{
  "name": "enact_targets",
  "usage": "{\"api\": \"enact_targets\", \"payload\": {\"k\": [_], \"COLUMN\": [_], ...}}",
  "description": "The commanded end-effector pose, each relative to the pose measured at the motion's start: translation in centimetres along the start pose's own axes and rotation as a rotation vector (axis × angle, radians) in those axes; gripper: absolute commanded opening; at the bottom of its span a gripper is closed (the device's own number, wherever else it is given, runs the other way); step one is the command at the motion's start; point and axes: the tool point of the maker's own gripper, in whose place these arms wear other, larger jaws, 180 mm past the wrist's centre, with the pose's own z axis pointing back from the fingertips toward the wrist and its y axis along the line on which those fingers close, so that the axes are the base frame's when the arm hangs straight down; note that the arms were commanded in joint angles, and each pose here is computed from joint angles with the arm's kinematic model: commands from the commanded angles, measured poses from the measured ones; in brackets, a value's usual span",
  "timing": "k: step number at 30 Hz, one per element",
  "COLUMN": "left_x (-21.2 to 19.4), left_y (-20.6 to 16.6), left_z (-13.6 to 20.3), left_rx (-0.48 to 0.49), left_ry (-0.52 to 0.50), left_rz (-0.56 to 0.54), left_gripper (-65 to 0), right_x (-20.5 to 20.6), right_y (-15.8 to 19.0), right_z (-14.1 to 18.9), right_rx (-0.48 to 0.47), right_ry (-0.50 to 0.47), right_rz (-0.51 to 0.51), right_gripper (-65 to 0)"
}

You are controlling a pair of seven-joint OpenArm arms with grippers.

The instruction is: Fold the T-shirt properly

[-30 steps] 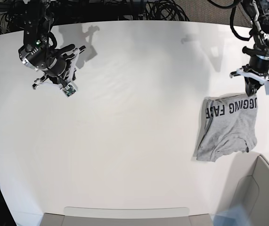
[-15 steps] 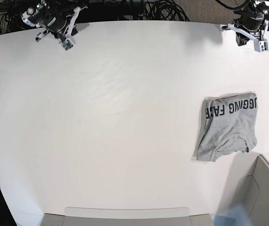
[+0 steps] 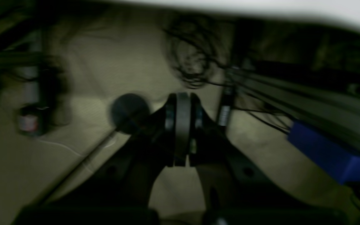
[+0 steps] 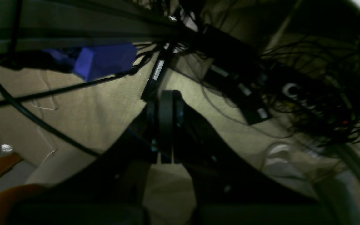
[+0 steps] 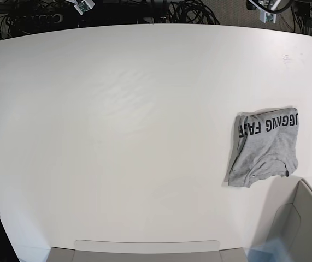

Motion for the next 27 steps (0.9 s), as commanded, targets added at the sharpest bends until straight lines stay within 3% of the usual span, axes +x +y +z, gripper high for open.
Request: {"api": "enact_targets", "payload": {"k": [1,6,15,22,26,27], "left_x": [-1.7,-8.7,-14.4,-16.6,-17.1,-15.2], "left_y": [0.4,1.0,1.8,3.0,0.9,-1.0], "left_z": [-0.1,-2.3,-8.6,-12.0,-13.1,-14.2], "left_rx": [0.014,0.009,0.016,0.061,0.068,0.039], "left_ry": [0.018,0.106,0.236,0.268,0.267,0.209], "left_rz": [-0.014,-0.017,-0.058,-0.117,-0.108,-0.104], "left_gripper": [-65.0,-65.0,-65.0,-65.0,-65.0,-65.0], "right_x": [-0.5,-3.5,-6.7,-8.0,-10.2,-10.6], "right_y": [0.7,2.5,2.5,0.1,-2.3,-3.6], "right_z": [-0.2,-3.0,-9.4,-12.8,-14.5,-14.9], "right_rx": [0.020,0.041,0.066,0.050,0.028,0.014], "right_ry": [-0.014,-0.016,-0.030,-0.032,0.019,0.026], "right_rz": [-0.033,-0.150,-0.291,-0.400,-0.423,-0.447], "right_gripper": [-65.0,-65.0,-65.0,-65.0,-65.0,-65.0]}}
